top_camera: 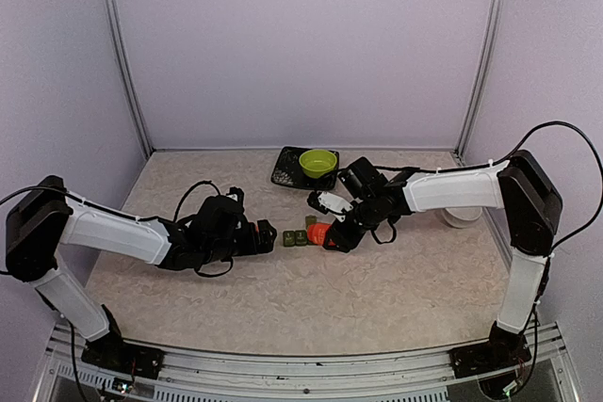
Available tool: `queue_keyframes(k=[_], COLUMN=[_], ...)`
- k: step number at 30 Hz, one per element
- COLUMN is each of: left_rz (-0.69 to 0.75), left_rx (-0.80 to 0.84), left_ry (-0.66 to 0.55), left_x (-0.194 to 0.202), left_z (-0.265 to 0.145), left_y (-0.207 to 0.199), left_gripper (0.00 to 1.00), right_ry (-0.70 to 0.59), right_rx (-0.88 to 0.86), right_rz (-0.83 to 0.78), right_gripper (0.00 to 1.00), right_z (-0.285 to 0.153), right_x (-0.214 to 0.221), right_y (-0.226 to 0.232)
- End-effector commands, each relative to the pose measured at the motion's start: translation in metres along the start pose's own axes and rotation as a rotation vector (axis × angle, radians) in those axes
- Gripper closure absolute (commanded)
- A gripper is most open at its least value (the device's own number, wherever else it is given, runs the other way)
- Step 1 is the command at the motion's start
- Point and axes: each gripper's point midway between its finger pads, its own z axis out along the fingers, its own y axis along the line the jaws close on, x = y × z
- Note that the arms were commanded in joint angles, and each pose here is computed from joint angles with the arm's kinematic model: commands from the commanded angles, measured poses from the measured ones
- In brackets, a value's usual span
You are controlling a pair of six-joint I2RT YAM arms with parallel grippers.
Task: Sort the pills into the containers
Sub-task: Pour the pill into the compartment of the pill container.
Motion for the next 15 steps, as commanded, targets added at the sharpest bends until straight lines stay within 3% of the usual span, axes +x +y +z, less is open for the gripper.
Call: queue_keyframes(k=[1, 15], left_rz=[-0.001, -0.002], left_rx=[0.007, 0.004], left_ry=[0.007, 0.013], left_x=[0.0072, 0.0125], left_z=[0.0009, 0.0016], left_y=[0.0003, 0.0017], left_gripper=[0.01, 0.01], right_ry=[0.006, 0.021], right_rx=[0.005, 0.006], right_rz=[-0.014, -0.018], right_gripper=[0.87, 0.87], right_z=[-0.0005, -0.0024], right_x=[-0.0063, -0.0067], right_y=[0.0024, 0.0051])
